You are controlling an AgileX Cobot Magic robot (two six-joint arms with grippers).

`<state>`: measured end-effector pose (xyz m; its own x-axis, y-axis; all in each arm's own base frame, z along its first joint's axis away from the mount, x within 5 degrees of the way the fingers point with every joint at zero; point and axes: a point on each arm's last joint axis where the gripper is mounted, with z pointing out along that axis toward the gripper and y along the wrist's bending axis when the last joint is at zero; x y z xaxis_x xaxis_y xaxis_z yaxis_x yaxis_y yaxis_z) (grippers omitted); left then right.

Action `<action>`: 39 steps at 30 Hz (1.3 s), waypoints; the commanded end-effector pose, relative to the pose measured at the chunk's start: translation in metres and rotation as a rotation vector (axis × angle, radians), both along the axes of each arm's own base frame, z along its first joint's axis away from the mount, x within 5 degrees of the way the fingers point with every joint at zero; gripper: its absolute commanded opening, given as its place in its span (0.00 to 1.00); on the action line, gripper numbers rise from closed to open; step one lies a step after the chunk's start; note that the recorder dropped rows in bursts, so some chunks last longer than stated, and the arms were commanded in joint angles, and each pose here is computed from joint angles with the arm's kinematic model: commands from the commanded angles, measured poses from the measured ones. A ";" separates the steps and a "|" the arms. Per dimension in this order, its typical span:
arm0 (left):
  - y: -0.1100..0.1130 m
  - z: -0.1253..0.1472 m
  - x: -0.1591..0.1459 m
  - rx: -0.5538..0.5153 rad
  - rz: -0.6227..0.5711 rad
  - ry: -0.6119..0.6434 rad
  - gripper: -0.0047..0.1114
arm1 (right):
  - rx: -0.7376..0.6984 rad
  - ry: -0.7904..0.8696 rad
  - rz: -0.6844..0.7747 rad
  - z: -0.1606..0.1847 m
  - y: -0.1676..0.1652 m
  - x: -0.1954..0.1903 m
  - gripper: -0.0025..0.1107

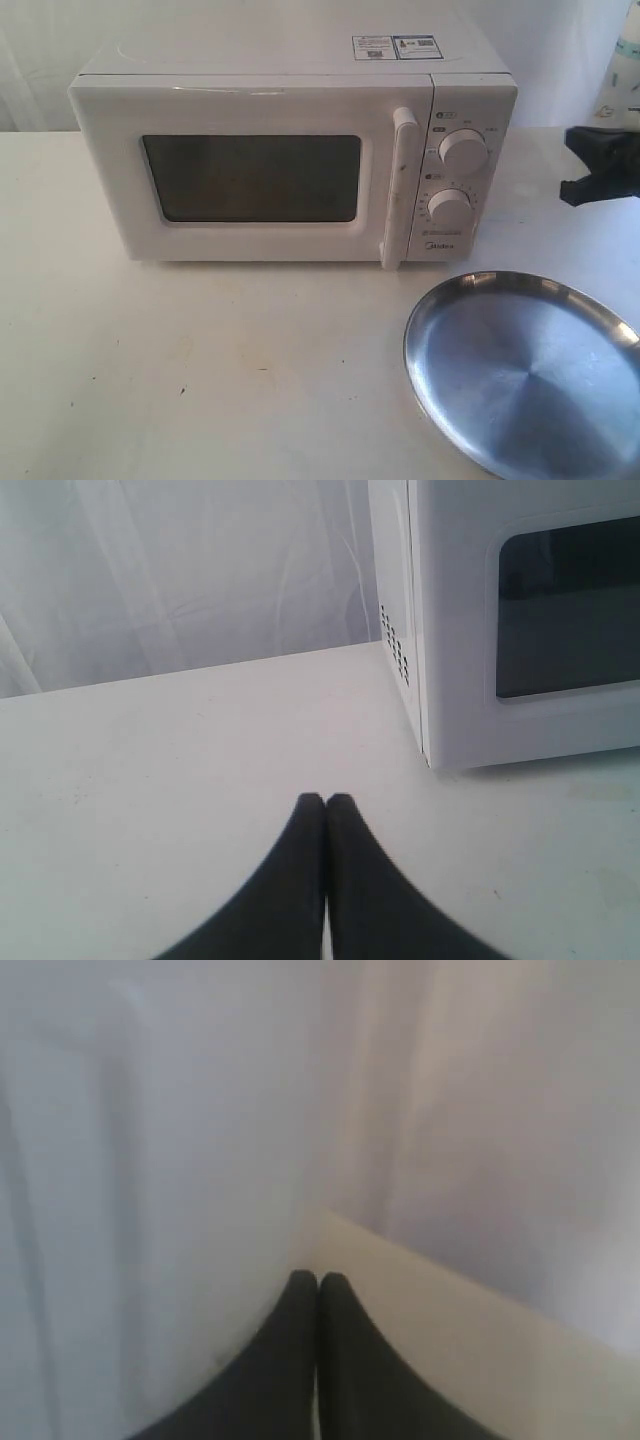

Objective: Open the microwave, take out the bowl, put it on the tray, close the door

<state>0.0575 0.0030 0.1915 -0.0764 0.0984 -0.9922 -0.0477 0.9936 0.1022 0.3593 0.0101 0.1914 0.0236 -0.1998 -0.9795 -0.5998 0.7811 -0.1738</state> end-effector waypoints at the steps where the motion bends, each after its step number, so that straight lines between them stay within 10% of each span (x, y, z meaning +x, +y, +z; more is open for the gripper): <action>1: 0.000 0.002 0.000 -0.013 -0.005 -0.011 0.04 | 0.104 -0.083 0.179 0.021 0.004 -0.001 0.02; 20: 0.000 0.002 0.000 -0.013 -0.005 -0.011 0.04 | -0.327 -0.051 0.864 0.024 0.092 -0.051 0.02; 39: 0.000 0.002 0.000 -0.013 -0.005 -0.011 0.04 | -0.147 0.112 0.744 -0.038 0.085 -0.010 0.02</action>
<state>0.0575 0.0030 0.1915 -0.0764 0.0984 -0.9922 -0.0477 0.9936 0.1022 0.3298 0.1066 0.1457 0.1104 -0.3033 -0.9465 -0.9930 0.0066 -0.1179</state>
